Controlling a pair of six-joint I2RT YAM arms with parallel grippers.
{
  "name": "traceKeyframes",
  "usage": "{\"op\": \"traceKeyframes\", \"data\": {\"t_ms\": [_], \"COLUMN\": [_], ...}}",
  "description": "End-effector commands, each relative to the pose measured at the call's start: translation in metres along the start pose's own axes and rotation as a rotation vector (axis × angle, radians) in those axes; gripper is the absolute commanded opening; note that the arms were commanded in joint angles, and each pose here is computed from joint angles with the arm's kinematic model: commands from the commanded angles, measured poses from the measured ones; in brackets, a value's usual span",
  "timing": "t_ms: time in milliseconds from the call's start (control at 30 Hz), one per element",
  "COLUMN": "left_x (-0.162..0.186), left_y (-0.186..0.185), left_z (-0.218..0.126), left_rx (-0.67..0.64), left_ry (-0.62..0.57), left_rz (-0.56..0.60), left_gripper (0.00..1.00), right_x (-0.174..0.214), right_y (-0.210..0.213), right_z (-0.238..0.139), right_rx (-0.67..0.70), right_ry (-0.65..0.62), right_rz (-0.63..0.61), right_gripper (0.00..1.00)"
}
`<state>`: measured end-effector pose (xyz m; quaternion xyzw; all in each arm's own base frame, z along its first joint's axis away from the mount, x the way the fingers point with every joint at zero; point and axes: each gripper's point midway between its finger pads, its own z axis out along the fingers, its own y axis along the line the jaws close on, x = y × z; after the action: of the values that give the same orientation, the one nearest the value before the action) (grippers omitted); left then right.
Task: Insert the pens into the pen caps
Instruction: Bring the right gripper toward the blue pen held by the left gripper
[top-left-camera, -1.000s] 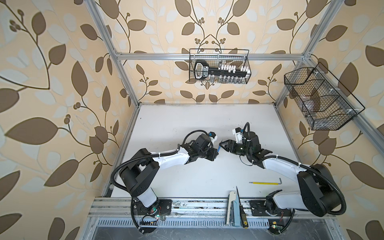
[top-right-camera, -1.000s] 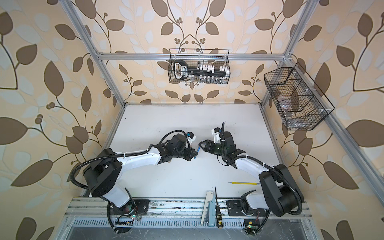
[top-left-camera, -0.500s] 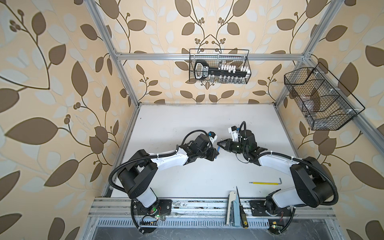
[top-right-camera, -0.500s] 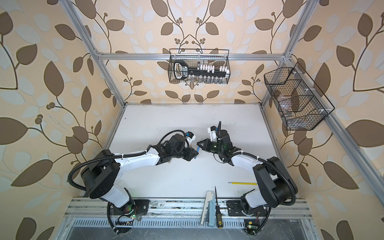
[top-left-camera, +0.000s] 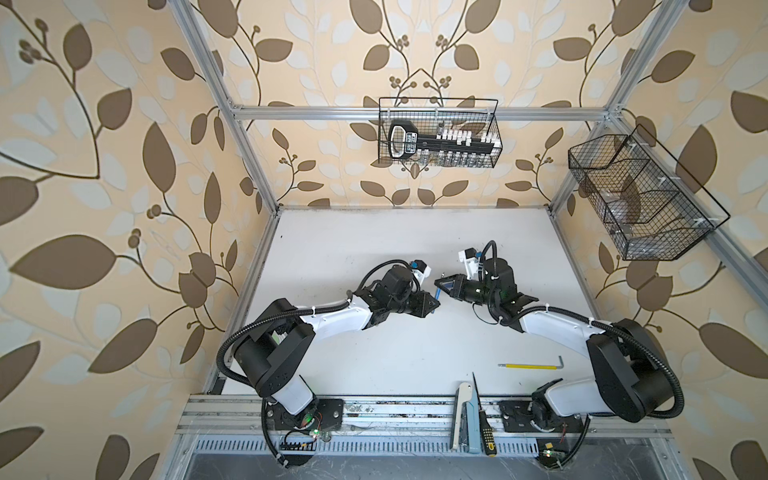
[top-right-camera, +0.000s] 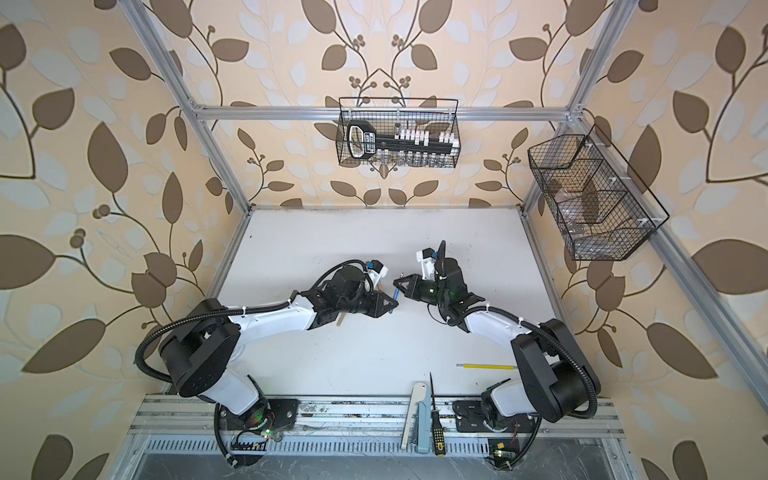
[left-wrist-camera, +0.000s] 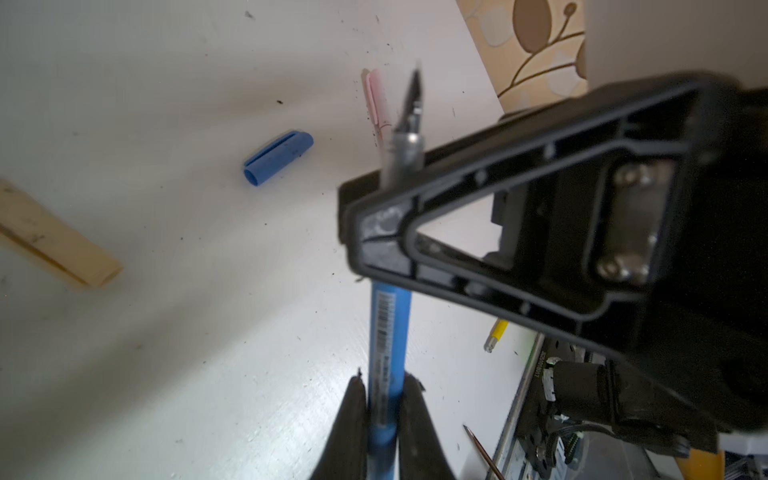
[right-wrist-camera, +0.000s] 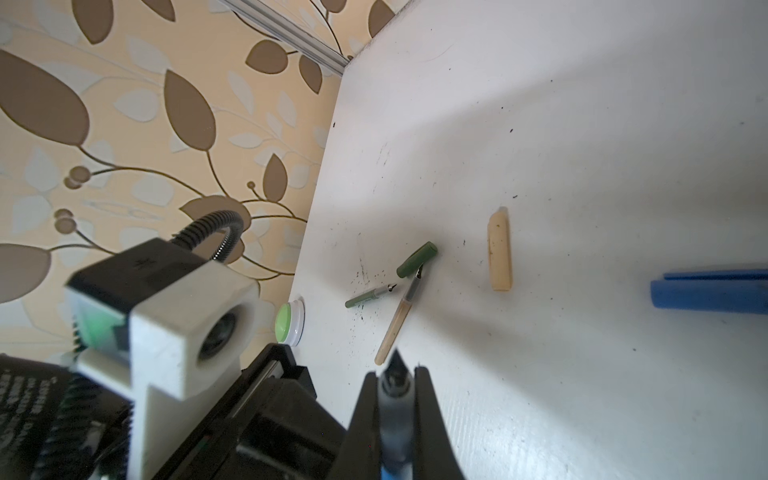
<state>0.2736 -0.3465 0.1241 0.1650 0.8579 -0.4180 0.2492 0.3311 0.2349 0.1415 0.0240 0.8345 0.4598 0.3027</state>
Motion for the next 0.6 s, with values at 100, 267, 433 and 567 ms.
{"op": "traceKeyframes", "data": {"t_ms": [100,267,433,567], "left_x": [-0.014,-0.016,-0.015,-0.013], "left_y": [-0.018,-0.024,-0.023,-0.020], "left_z": [-0.002,-0.004,-0.006,-0.006], "left_rx": [0.078,0.105,0.098,0.089], "left_ry": [-0.030,-0.034,-0.037,-0.037], "left_rz": [0.023,0.025,0.024,0.023], "left_gripper": [0.04,0.24,0.28,0.21], "right_x": [-0.003,-0.007,-0.006,-0.004], "right_y": [0.008,0.015,0.016,0.018], "right_z": [-0.002,-0.002,0.000,0.001], "right_rx": [-0.025,-0.045,-0.059,-0.065], "right_ry": [-0.026,-0.038,-0.038,-0.034], "right_rz": [-0.007,-0.007,-0.005,-0.005], "right_gripper": [0.00,0.00,0.00,0.00]}}
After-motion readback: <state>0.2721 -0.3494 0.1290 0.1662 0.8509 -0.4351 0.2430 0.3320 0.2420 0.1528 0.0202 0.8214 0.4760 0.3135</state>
